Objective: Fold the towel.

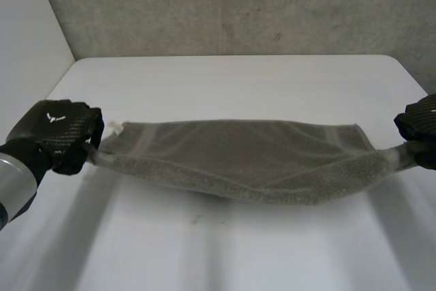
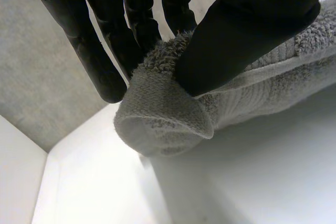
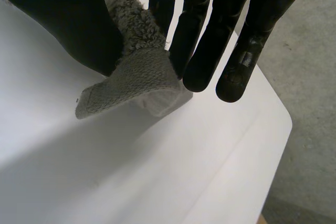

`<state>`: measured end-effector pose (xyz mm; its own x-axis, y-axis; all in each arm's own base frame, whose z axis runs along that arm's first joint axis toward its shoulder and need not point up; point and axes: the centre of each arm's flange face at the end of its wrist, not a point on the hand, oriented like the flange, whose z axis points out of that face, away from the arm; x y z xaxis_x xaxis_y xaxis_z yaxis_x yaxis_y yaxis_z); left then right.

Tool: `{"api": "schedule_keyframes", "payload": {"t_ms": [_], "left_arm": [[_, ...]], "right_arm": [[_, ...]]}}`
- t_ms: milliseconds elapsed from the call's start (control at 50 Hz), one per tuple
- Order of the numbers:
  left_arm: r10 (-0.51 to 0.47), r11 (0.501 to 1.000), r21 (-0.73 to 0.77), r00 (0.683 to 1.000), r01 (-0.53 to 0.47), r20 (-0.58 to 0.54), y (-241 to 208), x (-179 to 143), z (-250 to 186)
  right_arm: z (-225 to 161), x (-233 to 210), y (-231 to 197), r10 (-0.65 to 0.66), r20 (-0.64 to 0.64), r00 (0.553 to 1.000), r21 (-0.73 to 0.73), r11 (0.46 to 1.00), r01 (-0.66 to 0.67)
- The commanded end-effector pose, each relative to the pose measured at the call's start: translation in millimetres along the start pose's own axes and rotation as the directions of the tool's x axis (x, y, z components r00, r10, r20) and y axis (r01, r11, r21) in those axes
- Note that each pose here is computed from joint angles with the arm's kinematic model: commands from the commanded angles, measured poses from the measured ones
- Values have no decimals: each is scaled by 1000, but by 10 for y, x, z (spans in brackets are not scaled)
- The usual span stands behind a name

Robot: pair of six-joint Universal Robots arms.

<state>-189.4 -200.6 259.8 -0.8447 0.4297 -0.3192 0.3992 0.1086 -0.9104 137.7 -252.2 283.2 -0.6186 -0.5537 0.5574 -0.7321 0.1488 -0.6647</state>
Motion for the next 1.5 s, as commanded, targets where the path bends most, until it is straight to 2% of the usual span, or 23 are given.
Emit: {"api": "schedule_keyframes", "payload": {"t_ms": [20, 120, 260, 460, 600, 740, 900, 1140, 1240, 1280, 1380, 1500], "left_arm": [[24, 995, -102, 1000, -25, -6, 198, -24, 16], [10, 989, -147, 1000, -12, -20, 401, -70, 251], [10, 993, -115, 999, -14, -37, 558, -53, 594], [39, 998, -56, 998, -42, -55, 701, 55, 1249], [45, 995, -84, 999, -45, -1, 822, 20, 1556], [52, 995, -86, 999, -51, 2, 914, 41, 1785], [74, 997, 27, 996, -75, 51, 849, 10, 1994], [91, 995, 42, 996, -92, 19, 895, 162, 2056], [96, 993, 68, 995, -98, 30, 823, 146, 2063], [99, 987, 121, 993, -106, 59, 674, 93, 2057], [93, 975, 192, 991, -111, 98, 407, -9, 1960], [95, 973, 202, 990, -115, 102, 266, -42, 1729]], "right_arm": [[53, 7, 149, -6, 27, 1000, -61, 998, 7], [332, -94, 410, 14, 120, 993, -166, 986, 7], [690, -162, 594, 38, 133, 990, -225, 974, -8], [1346, -253, 538, 130, 48, 990, -124, 985, -123], [1628, -280, 484, 119, -7, 993, -70, 990, -119], [1873, -289, 399, 95, -70, 993, -5, 995, -95], [2141, -319, 349, 68, -150, 986, 54, 997, -61], [2334, -328, 368, 65, -200, 978, 55, 997, -55], [2336, -219, 277, 84, -278, 957, 79, 995, -64], [2246, -77, 138, 135, -327, 935, 137, 986, -94], [2019, 104, -44, 224, -352, 909, 221, 963, -151], [1705, 154, -197, 259, -314, 913, 279, 945, -172]]}}
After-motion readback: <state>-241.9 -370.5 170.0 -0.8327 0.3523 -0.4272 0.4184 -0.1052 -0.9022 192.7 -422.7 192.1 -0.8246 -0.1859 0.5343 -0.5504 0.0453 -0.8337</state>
